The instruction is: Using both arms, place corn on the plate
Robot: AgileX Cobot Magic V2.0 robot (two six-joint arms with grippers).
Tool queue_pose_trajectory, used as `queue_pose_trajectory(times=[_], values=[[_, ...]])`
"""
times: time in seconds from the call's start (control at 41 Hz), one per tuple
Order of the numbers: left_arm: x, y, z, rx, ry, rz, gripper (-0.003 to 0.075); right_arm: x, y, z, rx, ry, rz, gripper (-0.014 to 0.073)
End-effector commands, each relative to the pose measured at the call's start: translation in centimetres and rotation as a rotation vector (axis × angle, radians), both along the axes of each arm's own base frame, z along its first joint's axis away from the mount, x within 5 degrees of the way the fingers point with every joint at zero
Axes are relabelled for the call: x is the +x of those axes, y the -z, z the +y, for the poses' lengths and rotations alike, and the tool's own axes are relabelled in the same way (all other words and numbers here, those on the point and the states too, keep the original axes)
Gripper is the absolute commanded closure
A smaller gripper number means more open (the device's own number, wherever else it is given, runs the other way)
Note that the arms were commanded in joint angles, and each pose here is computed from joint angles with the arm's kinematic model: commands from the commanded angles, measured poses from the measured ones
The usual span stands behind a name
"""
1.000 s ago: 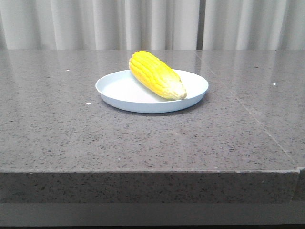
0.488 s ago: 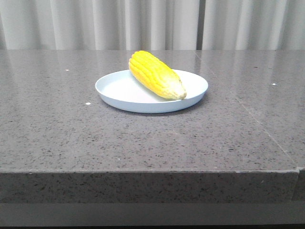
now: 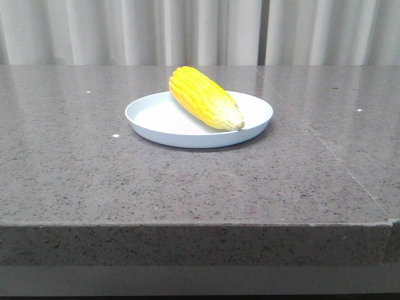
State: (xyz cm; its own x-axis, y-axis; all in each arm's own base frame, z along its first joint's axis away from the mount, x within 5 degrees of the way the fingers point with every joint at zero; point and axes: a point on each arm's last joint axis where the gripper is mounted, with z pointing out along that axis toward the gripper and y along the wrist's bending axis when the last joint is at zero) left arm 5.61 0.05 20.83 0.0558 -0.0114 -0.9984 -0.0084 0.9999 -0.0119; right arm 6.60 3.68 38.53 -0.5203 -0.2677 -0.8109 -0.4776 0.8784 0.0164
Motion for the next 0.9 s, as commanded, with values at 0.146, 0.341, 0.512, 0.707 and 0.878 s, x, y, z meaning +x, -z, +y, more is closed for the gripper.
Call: queue_pose_trajectory(times=[0.146, 0.341, 0.512, 0.707, 0.878], values=[[-0.1, -0.1, 0.0, -0.006, 0.005, -0.081, 0.0741, 0.2, -1.0, 0.1, 0.026, -0.001, -0.075, 0.0682], [-0.1, -0.1, -0.1, -0.006, 0.011, -0.081, 0.0741, 0.2, -1.0, 0.1, 0.026, -0.001, -0.075, 0.0682], [-0.1, -0.1, -0.1, -0.006, 0.011, -0.081, 0.0741, 0.2, -1.0, 0.1, 0.026, -0.001, -0.075, 0.0682], [-0.1, -0.1, -0.1, -0.006, 0.011, -0.081, 0.0741, 0.3, -1.0, 0.1, 0.027, 0.000, -0.077, 0.0682], [-0.1, -0.1, -0.1, -0.006, 0.011, -0.081, 0.0741, -0.2, 0.0, -0.9, 0.062, 0.104, -0.121, 0.0682]])
